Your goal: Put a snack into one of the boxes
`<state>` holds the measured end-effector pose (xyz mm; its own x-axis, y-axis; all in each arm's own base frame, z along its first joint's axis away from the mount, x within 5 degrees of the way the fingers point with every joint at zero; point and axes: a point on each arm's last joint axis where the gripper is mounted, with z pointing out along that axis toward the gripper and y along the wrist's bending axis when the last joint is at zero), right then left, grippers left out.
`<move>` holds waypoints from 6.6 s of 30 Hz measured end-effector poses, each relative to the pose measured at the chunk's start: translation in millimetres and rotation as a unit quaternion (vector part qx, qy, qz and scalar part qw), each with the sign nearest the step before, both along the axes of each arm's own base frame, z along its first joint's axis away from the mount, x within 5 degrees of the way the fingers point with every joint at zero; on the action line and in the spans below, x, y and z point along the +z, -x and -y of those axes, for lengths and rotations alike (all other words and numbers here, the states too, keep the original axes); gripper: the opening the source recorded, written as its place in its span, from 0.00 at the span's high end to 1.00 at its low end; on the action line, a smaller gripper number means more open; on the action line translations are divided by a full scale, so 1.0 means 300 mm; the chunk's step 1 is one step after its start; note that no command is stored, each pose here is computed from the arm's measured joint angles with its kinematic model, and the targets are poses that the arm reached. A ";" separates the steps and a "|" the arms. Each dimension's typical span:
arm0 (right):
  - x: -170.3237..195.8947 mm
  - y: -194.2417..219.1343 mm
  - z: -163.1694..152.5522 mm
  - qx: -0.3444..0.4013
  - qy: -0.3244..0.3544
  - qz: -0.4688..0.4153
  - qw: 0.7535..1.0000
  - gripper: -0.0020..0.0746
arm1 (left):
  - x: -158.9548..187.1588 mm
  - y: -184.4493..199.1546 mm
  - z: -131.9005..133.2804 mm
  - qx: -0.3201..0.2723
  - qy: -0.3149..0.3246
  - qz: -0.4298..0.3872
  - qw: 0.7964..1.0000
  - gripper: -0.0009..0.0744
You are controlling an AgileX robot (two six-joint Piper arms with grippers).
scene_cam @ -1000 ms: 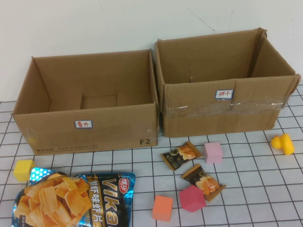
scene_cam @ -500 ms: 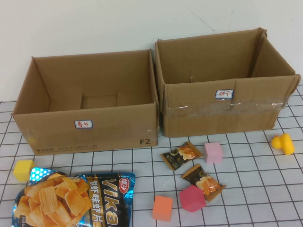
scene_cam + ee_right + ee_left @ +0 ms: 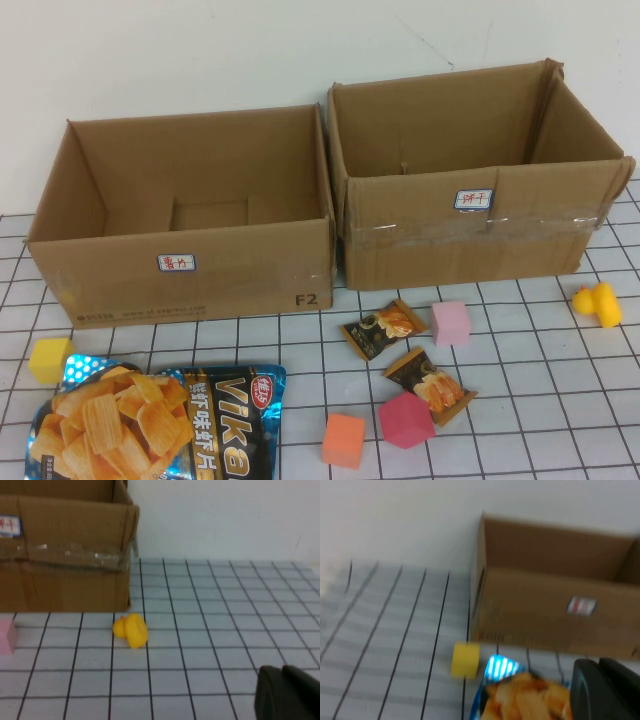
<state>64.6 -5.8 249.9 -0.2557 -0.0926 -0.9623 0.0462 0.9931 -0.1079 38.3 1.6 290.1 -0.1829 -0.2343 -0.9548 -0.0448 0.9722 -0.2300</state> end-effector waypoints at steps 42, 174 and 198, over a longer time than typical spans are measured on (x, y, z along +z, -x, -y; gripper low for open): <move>-0.134 -0.276 -0.178 0.341 -0.067 -0.263 0.900 0.98 | -0.132 -0.539 0.049 -0.052 0.007 -0.436 0.899 0.34; -0.067 -0.558 -0.360 0.445 0.070 -0.264 0.853 0.98 | 0.511 -0.463 -0.032 -0.118 -0.061 -0.110 0.985 0.99; -0.341 -0.788 -0.590 0.463 0.071 -0.336 0.817 0.35 | -0.101 -0.102 0.081 -0.101 0.032 -0.123 0.987 0.99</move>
